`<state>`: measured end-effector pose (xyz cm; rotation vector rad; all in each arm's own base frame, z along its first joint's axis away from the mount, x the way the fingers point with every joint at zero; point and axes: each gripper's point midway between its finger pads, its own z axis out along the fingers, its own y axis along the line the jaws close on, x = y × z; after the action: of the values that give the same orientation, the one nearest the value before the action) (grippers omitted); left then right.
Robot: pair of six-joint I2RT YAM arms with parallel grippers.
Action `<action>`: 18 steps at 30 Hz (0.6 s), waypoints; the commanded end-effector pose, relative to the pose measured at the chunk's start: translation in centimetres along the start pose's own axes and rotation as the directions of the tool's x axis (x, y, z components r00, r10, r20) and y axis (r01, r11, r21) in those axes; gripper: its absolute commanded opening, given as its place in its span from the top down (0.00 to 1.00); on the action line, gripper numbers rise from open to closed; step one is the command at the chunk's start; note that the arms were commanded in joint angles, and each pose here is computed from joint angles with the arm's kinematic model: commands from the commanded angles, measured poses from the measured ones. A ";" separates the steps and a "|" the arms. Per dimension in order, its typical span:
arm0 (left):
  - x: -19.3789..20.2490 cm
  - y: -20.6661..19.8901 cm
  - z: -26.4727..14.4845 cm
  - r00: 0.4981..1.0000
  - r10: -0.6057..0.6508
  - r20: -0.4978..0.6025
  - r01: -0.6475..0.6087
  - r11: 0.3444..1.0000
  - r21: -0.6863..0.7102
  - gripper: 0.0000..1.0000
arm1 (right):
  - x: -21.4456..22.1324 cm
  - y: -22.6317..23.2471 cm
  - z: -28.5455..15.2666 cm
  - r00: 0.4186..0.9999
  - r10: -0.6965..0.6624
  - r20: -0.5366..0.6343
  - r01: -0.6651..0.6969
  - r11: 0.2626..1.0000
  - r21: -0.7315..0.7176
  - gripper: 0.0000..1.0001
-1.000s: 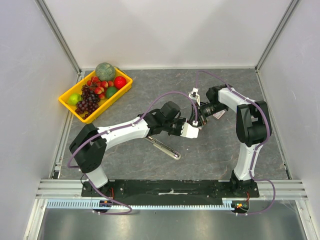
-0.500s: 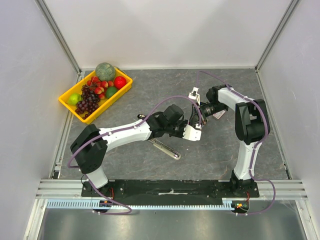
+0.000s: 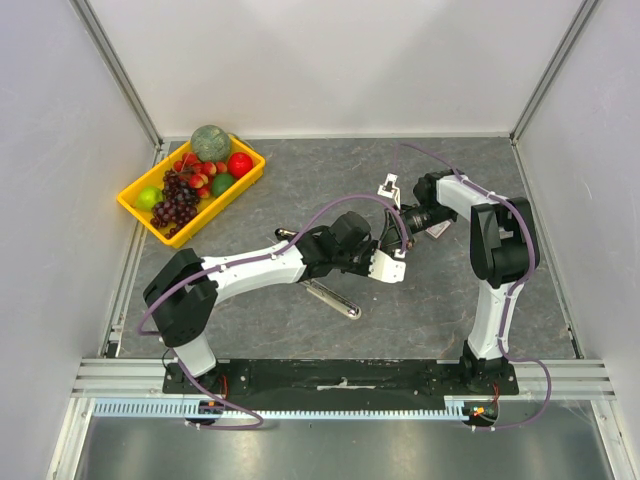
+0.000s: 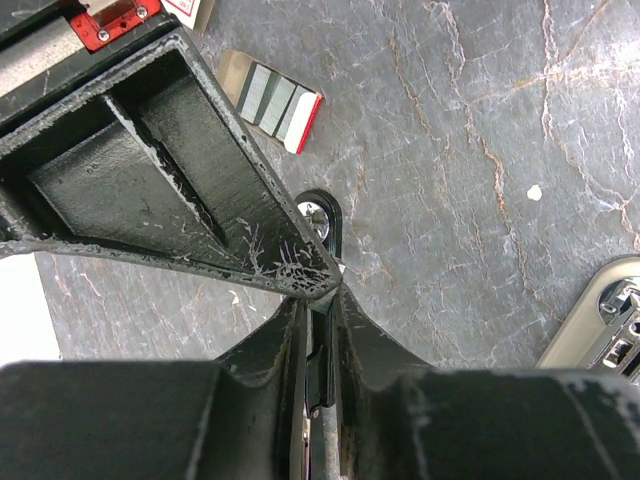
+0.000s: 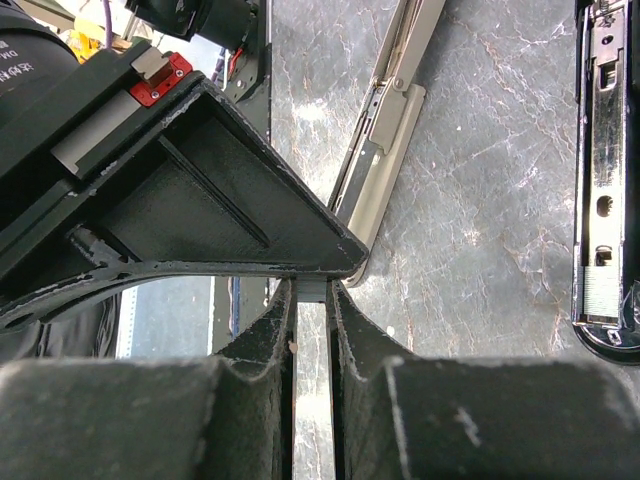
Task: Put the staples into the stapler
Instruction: Pick up the staple from the center of the board.
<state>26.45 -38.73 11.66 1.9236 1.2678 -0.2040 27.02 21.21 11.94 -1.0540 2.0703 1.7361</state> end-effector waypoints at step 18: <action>-2.1 -2.0 0.1 0.995 -0.069 0.070 0.064 0.996 0.069 0.88 | -3.2 -0.1 -2.0 0.990 -0.101 0.095 0.099 0.995 0.034 0.63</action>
<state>25.30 -39.32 11.52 1.9290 1.2693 -0.2553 28.31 20.52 12.36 -1.0000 2.0502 1.7219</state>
